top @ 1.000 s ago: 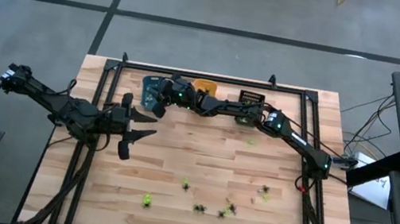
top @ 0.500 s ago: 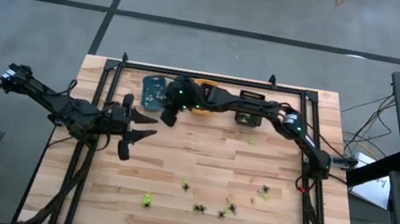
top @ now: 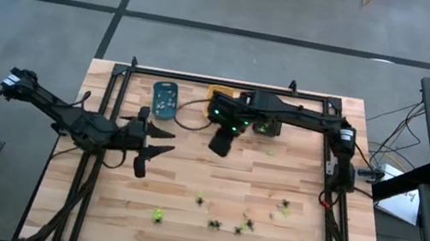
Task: Sort Halloween decoration
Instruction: Put the green spider toy into the black bin
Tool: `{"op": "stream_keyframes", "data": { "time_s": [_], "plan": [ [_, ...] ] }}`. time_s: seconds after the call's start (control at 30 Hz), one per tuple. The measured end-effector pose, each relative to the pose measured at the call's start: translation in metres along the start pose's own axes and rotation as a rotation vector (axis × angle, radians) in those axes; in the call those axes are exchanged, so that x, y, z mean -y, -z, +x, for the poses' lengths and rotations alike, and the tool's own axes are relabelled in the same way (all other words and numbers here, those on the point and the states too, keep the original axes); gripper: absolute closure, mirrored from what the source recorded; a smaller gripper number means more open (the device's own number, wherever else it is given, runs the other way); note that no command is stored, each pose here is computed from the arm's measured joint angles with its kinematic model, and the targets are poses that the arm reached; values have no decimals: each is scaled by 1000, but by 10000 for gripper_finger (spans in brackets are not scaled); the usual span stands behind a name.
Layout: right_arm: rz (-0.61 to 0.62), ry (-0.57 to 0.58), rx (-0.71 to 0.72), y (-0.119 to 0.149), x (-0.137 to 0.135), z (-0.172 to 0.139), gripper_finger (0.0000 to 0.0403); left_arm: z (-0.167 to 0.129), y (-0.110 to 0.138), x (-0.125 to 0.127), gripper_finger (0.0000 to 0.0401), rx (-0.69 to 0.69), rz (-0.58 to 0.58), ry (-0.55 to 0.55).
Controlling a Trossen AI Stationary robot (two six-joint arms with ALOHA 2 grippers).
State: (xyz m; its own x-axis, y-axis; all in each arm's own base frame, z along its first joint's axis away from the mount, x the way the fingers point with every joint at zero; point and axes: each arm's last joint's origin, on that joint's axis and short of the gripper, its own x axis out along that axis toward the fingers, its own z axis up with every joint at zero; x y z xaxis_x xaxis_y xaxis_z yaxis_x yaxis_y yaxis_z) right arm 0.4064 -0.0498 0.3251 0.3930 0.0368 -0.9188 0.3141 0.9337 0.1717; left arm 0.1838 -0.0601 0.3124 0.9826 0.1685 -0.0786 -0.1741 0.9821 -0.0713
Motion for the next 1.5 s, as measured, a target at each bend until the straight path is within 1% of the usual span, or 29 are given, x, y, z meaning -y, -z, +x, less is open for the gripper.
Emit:
{"op": "stream_keyframes", "data": {
  "time_s": [0.13,0.23,0.43,0.57,0.7,0.9,1.17,1.37,1.5],
  "plan": [
    [30,11,-77,18,-14,-10,322,4,3,2,262,-15,10,-2],
    [41,22,-136,31,-25,-12,318,6,5,3,262,-23,15,-4],
    [48,51,-250,60,-43,5,309,10,8,5,262,-34,22,-5],
    [87,85,-320,83,-44,14,303,12,9,7,262,-30,19,-5],
    [154,114,-350,103,-36,18,295,15,10,8,262,-34,21,-6],
    [260,138,-301,129,-19,15,286,18,13,10,262,-42,27,-8],
    [437,347,-217,161,15,15,273,18,11,10,262,-24,24,-7],
    [487,382,-239,174,32,25,265,18,11,10,262,-25,24,-7],
    [500,379,-229,179,38,36,260,18,11,10,262,-25,24,-7]
  ]
}}
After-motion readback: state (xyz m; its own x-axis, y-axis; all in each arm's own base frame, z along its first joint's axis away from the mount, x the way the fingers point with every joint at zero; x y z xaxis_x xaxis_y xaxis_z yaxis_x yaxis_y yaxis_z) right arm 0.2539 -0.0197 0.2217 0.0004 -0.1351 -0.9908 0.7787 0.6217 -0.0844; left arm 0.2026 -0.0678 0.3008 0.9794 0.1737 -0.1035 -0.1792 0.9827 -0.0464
